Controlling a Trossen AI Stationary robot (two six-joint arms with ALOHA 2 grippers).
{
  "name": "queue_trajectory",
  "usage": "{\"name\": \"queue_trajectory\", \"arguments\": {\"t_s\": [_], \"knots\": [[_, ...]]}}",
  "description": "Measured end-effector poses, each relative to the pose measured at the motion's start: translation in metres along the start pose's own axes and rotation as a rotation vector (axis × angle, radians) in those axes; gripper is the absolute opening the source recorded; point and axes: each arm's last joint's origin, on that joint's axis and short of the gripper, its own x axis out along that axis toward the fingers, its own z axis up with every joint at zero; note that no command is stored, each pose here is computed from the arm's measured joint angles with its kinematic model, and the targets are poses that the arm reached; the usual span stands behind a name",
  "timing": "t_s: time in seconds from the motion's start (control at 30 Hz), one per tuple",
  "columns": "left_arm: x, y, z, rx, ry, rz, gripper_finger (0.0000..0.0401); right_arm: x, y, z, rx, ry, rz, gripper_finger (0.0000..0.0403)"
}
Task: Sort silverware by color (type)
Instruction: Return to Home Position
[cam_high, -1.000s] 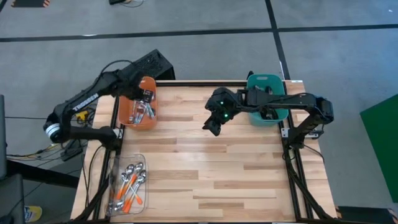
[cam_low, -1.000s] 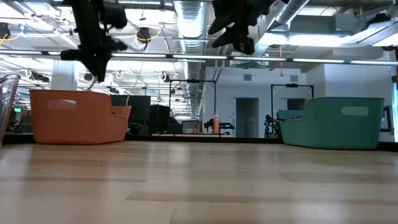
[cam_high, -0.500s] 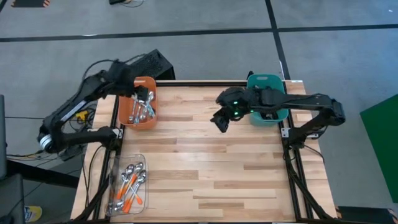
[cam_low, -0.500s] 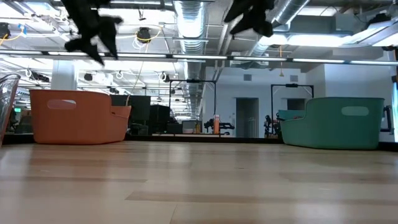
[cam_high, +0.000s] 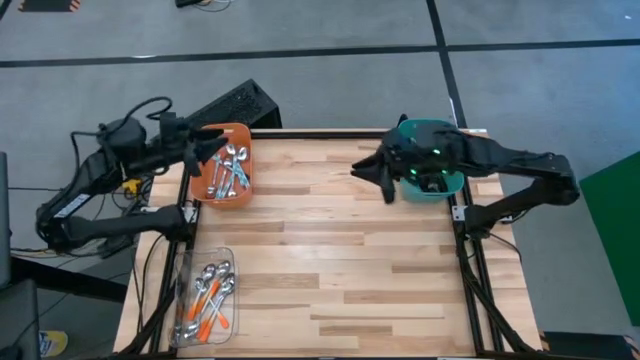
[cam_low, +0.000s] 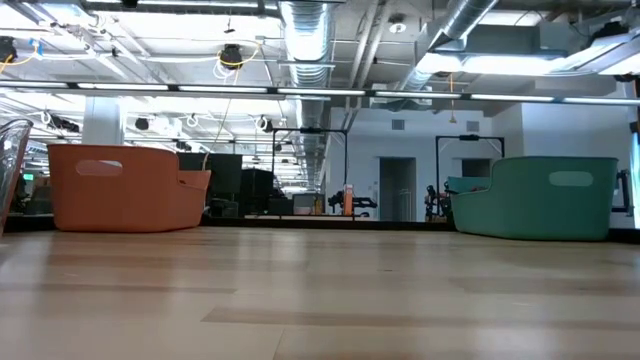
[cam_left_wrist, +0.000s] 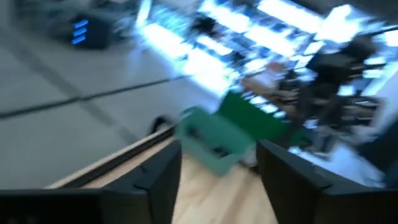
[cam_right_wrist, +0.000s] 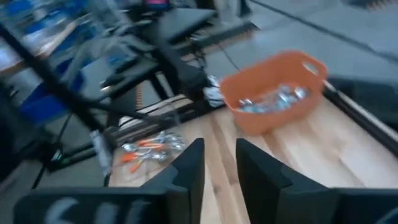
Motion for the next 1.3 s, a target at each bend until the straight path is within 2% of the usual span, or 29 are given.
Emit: {"name": "queue_trajectory", "arguments": {"t_s": [0.2,0.37,0.47,0.6,0.67,0.77,0.9,0.97,1.1,1.3], "knots": [[0.007,-0.031,0.000,0.098,-0.068,-0.265,0.0109,-0.044,0.028,0.001,-0.140,-0.101,0.092,0.0065],[0.022,-0.054,-0.022,0.208,-0.131,-0.384,0.0039,-0.077,0.027,-0.009,-0.159,-0.237,0.133,0.0012],[0.024,-0.058,-0.036,0.249,-0.153,-0.406,0.0008,-0.092,0.022,-0.022,-0.154,-0.326,0.179,0.0013],[0.016,-0.049,-0.050,0.271,-0.149,-0.397,0.0005,-0.102,0.011,-0.044,-0.164,-0.403,0.209,0.0019],[0.009,-0.041,-0.055,0.265,-0.154,-0.391,0.0004,-0.103,0.003,-0.054,-0.173,-0.402,0.167,0.0016],[-0.006,-0.030,-0.055,0.286,-0.182,-0.381,0.0001,-0.103,-0.011,-0.070,-0.184,-0.330,0.078,0.0015],[-0.018,-0.016,-0.064,0.381,-0.093,-0.334,0.0004,-0.107,-0.020,-0.079,-0.153,-0.256,0.033,0.0018],[-0.020,-0.011,-0.071,0.376,-0.019,-0.318,0.0003,-0.113,-0.022,-0.080,-0.224,-0.258,0.020,0.0017],[-0.022,-0.008,-0.075,0.409,0.025,-0.315,0.0001,-0.124,-0.022,-0.083,-0.354,-0.270,0.038,0.0014],[-0.022,-0.008,-0.076,0.490,0.011,-0.325,0.0000,-0.138,-0.027,-0.093,-0.417,-0.225,0.040,0.0013]]}}
